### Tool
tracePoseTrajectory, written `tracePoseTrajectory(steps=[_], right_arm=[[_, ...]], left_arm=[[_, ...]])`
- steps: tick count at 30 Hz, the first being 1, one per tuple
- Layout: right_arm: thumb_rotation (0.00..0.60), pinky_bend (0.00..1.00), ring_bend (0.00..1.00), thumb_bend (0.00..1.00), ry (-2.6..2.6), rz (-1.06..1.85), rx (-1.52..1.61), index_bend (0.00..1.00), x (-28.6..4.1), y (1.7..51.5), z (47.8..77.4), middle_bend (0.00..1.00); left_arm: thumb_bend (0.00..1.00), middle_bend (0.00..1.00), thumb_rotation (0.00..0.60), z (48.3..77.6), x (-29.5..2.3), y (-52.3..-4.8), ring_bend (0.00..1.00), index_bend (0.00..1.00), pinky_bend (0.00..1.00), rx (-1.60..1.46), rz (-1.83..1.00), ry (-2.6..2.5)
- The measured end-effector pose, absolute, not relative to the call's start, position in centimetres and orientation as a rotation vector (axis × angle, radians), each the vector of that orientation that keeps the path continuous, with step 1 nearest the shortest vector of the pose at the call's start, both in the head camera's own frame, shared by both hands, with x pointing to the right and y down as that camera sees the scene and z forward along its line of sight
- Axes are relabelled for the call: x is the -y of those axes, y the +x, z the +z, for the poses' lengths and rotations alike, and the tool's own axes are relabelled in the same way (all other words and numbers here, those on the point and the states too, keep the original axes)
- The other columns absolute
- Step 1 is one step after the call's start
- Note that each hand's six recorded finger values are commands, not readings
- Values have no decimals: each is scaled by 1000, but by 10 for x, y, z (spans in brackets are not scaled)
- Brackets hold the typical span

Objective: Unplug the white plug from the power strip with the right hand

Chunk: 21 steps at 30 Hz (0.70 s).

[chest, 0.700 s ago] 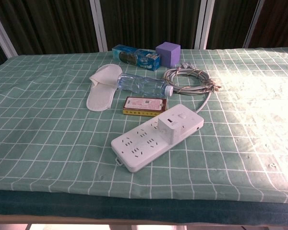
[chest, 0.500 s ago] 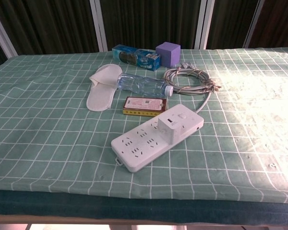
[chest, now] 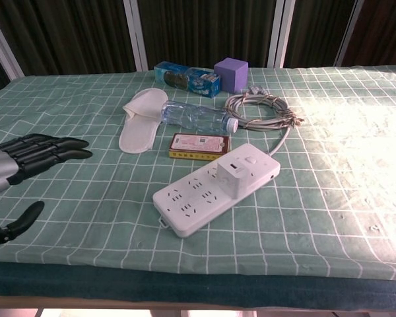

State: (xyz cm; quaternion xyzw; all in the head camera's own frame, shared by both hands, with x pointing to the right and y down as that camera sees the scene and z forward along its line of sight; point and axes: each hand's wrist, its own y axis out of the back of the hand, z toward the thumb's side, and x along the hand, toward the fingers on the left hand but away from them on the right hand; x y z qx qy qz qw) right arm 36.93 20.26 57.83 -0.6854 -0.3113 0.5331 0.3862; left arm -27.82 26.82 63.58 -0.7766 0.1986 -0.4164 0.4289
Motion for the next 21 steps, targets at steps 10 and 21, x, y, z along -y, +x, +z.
tracePoseTrajectory(steps=[10, 21], right_arm=[[600, 0, 0, 111, -1872, 1289, 648, 0, -189, 315, 592, 0], [600, 0, 0, 111, -1921, 1272, 589, 0, -186, 292, 601, 0]], left_arm=[[758, 0, 538, 651, -273, -190, 0, 0, 43, -410, -918, -2039], [767, 0, 537, 679, -266, -147, 0, 0, 30, -363, -908, -2114]])
